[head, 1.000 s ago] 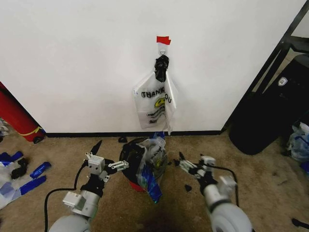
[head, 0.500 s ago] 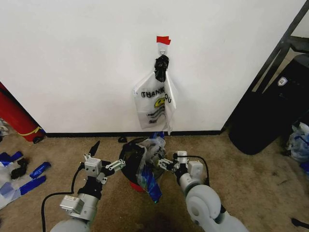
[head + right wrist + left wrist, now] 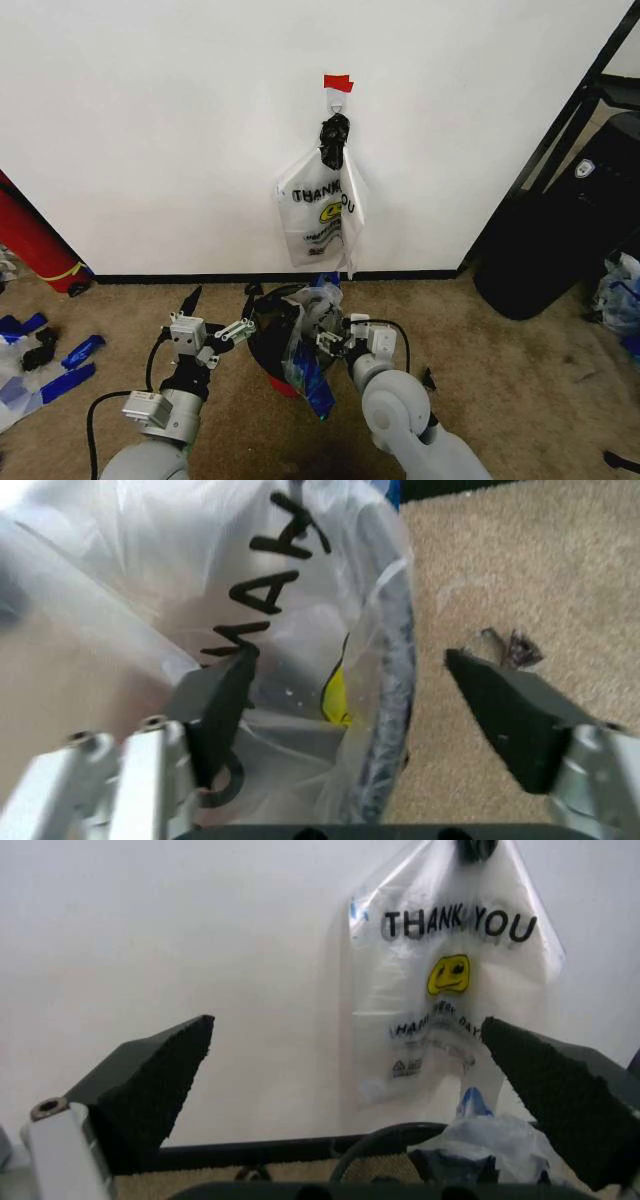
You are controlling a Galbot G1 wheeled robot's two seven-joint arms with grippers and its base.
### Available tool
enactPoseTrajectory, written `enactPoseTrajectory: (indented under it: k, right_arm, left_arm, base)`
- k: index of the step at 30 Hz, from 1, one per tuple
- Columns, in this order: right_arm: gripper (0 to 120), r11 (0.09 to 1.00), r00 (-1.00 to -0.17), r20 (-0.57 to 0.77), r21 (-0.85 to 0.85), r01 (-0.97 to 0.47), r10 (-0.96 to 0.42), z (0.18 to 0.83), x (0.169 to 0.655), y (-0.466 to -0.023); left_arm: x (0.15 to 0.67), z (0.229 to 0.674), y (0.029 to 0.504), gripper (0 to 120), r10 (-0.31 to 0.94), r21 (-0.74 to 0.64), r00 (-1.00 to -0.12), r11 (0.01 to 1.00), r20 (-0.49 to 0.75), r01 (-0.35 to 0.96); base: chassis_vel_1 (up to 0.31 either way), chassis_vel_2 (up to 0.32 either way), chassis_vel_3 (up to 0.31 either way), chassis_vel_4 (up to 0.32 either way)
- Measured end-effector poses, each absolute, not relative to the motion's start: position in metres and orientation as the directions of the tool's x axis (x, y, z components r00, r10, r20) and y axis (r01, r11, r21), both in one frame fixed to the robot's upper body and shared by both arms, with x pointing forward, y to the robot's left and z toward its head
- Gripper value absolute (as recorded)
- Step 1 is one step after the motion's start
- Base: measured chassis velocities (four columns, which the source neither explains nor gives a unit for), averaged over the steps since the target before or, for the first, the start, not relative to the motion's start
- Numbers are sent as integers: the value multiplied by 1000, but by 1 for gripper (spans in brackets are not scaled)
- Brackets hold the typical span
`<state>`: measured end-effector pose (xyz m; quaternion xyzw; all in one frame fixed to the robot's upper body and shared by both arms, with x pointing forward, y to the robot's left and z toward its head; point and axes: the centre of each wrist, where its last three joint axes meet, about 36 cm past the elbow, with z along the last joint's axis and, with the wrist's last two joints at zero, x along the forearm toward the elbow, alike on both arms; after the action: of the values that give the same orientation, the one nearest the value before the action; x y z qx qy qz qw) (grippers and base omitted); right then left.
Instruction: Pick up the garbage bag from the wall and place it over the trash bin.
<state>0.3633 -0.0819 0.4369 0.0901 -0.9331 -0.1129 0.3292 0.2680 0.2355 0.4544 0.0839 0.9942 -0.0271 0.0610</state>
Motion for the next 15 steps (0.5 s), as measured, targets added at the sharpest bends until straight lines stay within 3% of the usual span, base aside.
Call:
enactPoseTrajectory:
  k: [7, 9, 12, 13, 15]
  right_arm:
    - [48, 960, -764, 601, 269, -81, -233, 436, 363, -78]
    - [36, 964, -766, 603, 251, -83, -223, 434, 362, -76]
    - [30, 966, -764, 607, 247, -80, -218, 433, 362, -74]
    - [22, 966, -763, 610, 246, -77, -216, 432, 363, -73]
    - [20, 967, -761, 612, 245, -73, -212, 431, 364, -73]
  left_arm:
    - [268, 454, 235, 100, 161, -46, -979, 985, -126, 168]
    - [268, 454, 235, 100, 162, -49, -979, 984, -124, 169]
    - [268, 453, 234, 100, 164, -50, -979, 984, -120, 171]
    - [267, 453, 234, 100, 166, -51, -979, 984, -118, 173]
    - [267, 453, 234, 100, 168, -51, -979, 983, -114, 175]
  base:
    - [0, 0, 0, 0]
    - [0, 0, 0, 0]
    - [0, 0, 0, 0]
    - [0, 0, 0, 0]
    - [0, 0, 0, 0]
